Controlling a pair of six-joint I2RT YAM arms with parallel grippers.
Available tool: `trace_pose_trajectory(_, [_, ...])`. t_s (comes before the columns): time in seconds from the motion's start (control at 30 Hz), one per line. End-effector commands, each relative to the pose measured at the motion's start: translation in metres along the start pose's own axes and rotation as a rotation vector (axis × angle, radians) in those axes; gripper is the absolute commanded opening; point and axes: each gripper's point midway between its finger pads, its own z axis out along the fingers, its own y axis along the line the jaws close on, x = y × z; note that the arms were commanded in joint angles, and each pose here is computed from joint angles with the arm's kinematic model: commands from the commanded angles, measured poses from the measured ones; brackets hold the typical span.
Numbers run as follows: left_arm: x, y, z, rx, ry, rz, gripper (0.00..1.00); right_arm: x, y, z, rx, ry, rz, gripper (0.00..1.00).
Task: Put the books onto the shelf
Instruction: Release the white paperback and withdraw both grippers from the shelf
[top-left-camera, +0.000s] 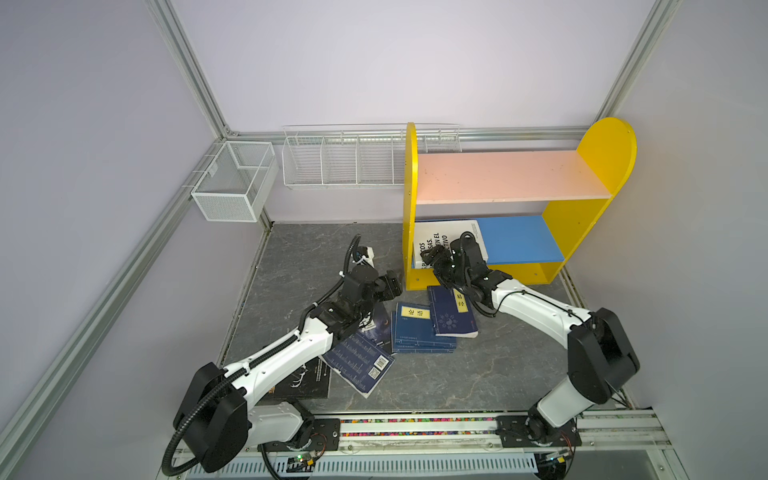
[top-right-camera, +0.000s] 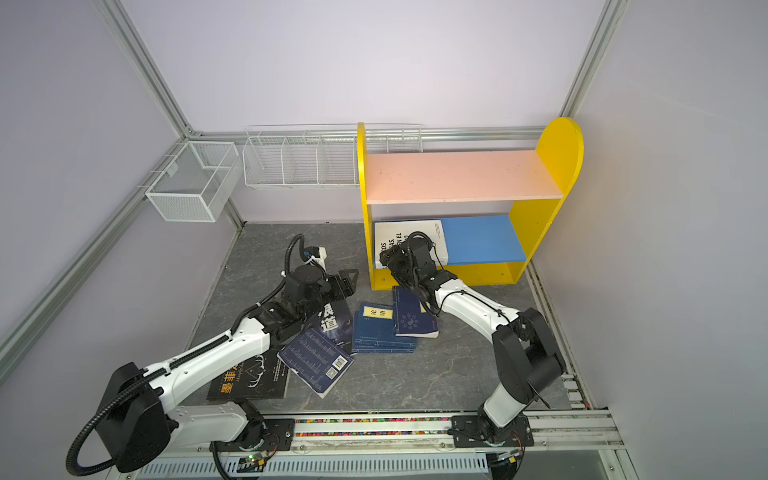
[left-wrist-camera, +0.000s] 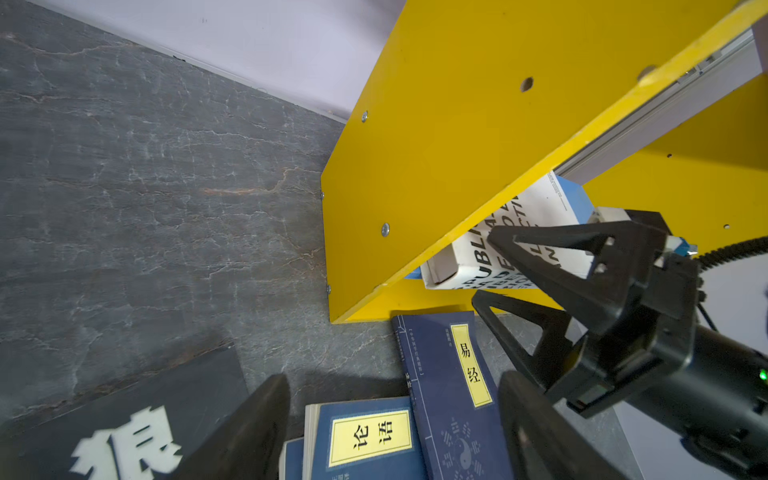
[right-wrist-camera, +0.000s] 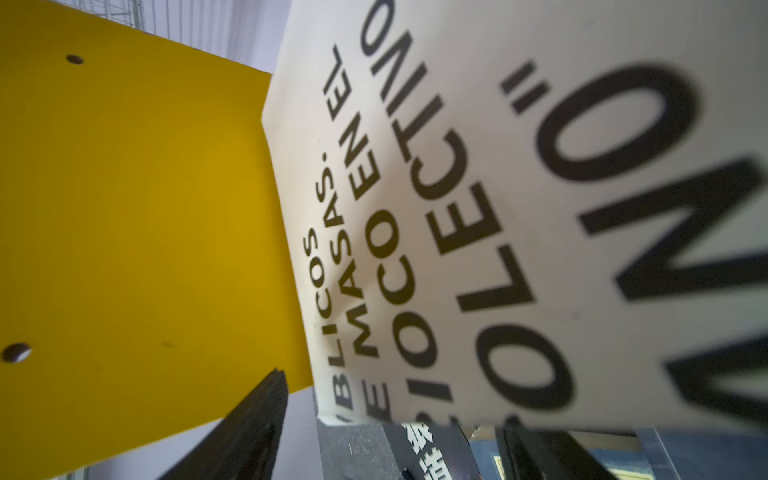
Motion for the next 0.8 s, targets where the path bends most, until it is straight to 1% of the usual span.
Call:
trace_pose_trajectory(0.0, [-0.002, 0.005, -0.005, -0.011, -0.016, -0.006, 0.8, -0.01, 0.029, -0.003, -0.078, -0.041, 0.017, 0.8])
trace_pose_trajectory(0.03, [0.001, 0.006, -0.004, -0.013, -0.009, -0.003, 0.79, -0.012, 0.034, -0.006, -0.083, -0.048, -0.005, 0.82])
trace_pose_trajectory(0.1, [0.004, 0.007, -0.003, -0.009, 0.004, 0.012, 0.8, -0.014, 0.034, -0.013, -0.058, -0.058, -0.044, 0.9])
trace_pose_trajectory(0.13, [0.006, 0.006, -0.003, -0.004, 0.014, 0.027, 0.8, -0.017, 0.034, -0.018, -0.053, -0.068, -0.064, 0.92])
trace_pose_trajectory(0.23, [0.014, 0.002, 0.0, 0.018, 0.056, 0.084, 0.81, -0.018, 0.031, -0.032, -0.042, -0.071, -0.112, 0.97])
trace_pose_trajectory(0.3, [0.016, 0.0, 0.002, 0.026, 0.077, 0.118, 0.82, -0.018, 0.021, -0.043, 0.012, -0.058, -0.158, 0.99])
trace_pose_trajectory(0.4, [0.017, -0.004, 0.007, 0.028, 0.098, 0.166, 0.85, -0.02, 0.005, -0.064, 0.087, -0.047, -0.251, 0.98])
trace_pose_trajectory(0.47, [0.016, -0.008, 0.01, 0.036, 0.11, 0.192, 0.9, -0.028, -0.003, -0.084, 0.128, -0.067, -0.33, 0.97])
trace_pose_trajectory(0.53, [0.016, -0.013, 0.015, 0.051, 0.12, 0.213, 0.91, -0.044, -0.008, -0.109, 0.177, -0.109, -0.445, 0.94])
trace_pose_trajectory(0.6, [0.015, -0.017, 0.02, 0.059, 0.119, 0.215, 0.92, -0.06, -0.013, -0.13, 0.214, -0.131, -0.529, 0.92])
trace_pose_trajectory(0.67, [0.013, -0.021, 0.027, 0.067, 0.117, 0.214, 0.92, -0.078, -0.022, -0.142, 0.235, -0.141, -0.54, 0.91])
trace_pose_trajectory(0.77, [0.01, -0.028, 0.039, 0.076, 0.116, 0.208, 0.93, -0.096, -0.041, -0.141, 0.246, -0.093, -0.507, 0.93])
